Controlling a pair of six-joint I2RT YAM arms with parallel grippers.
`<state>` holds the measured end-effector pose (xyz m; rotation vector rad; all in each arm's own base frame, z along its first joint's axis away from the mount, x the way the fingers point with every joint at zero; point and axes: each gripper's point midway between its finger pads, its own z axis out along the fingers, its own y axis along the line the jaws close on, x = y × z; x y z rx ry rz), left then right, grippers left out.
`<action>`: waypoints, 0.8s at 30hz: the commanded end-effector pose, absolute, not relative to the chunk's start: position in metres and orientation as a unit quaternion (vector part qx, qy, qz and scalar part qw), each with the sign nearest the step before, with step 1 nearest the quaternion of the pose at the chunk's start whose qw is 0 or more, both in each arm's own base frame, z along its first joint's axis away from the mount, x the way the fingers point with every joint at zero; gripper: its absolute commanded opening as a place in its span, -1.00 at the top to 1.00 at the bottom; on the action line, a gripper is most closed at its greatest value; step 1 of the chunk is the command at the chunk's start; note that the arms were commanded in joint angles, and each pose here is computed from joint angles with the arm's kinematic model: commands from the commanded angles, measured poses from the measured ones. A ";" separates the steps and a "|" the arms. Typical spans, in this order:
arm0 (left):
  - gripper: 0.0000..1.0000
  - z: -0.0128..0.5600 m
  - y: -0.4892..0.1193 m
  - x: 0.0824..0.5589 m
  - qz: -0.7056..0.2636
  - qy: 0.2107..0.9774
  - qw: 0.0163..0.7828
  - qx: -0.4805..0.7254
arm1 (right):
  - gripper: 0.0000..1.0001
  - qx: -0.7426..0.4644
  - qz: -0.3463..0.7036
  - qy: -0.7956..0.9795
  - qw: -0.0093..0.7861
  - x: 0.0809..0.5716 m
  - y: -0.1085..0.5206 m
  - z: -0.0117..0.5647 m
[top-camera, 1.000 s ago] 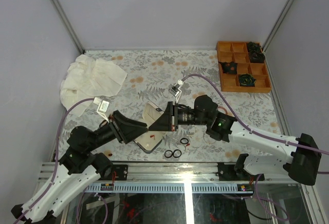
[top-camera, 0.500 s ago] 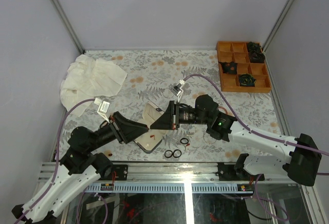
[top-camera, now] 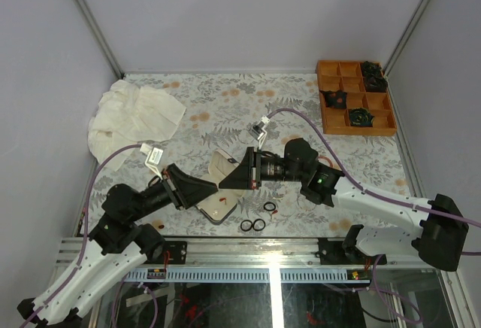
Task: Organize the mixed jewelry
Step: Place the jewelry in the jewelry box.
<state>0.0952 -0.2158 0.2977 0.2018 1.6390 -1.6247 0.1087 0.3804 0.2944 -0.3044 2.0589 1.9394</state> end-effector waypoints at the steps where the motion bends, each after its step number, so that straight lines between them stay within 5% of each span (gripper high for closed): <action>1: 0.47 0.299 -0.216 0.096 -0.643 0.645 0.404 0.082 | 1.00 -0.118 0.693 0.694 0.152 0.108 0.380 0.307; 14: 0.73 0.294 -0.217 0.101 -0.634 0.657 0.401 0.073 | 1.00 -0.117 0.694 0.694 0.151 0.108 0.381 0.306; 19: 0.10 0.295 -0.214 0.101 -0.627 0.661 0.407 0.069 | 1.00 -0.117 0.694 0.694 0.152 0.109 0.380 0.308; 24: -0.12 0.299 -0.209 0.102 -0.621 0.660 0.418 0.065 | 1.00 -0.115 0.691 0.697 0.156 0.110 0.380 0.309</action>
